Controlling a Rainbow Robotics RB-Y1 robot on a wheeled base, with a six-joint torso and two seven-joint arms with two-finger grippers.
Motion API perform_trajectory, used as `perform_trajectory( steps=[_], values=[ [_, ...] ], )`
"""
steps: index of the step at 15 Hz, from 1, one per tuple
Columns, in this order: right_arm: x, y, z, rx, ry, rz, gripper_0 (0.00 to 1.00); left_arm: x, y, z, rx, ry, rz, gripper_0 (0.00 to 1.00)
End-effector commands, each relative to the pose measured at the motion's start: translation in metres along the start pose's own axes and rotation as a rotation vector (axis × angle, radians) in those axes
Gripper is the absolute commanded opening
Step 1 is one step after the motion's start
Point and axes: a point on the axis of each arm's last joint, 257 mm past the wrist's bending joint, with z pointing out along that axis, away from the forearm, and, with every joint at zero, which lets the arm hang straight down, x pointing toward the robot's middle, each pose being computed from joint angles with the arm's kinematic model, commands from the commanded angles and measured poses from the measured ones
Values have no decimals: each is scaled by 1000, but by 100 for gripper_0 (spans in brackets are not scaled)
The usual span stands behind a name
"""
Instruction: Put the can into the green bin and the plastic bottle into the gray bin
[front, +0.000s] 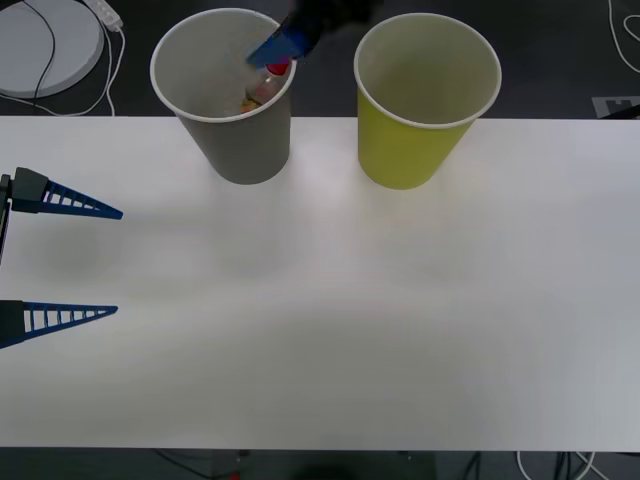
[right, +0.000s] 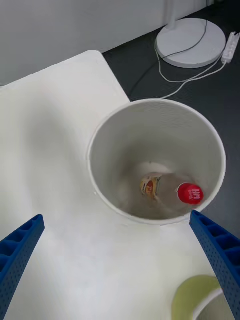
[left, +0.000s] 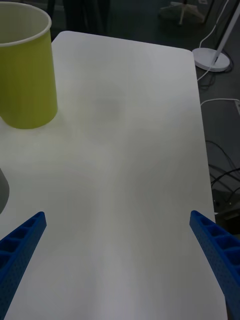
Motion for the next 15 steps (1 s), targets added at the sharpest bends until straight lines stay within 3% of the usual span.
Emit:
perform_trajectory(
  steps=[1, 11, 15],
  values=[
    [22, 23, -11, -28, -26, -29, 100, 0, 0, 0, 0, 0, 0, 100],
    [85, 110, -47, -71, -213, -72, 100, 0, 0, 0, 0, 0, 0, 100],
    [104, 131, -65, -63, -245, -121, 100, 0, 0, 0, 0, 0, 0, 100]
  ],
)
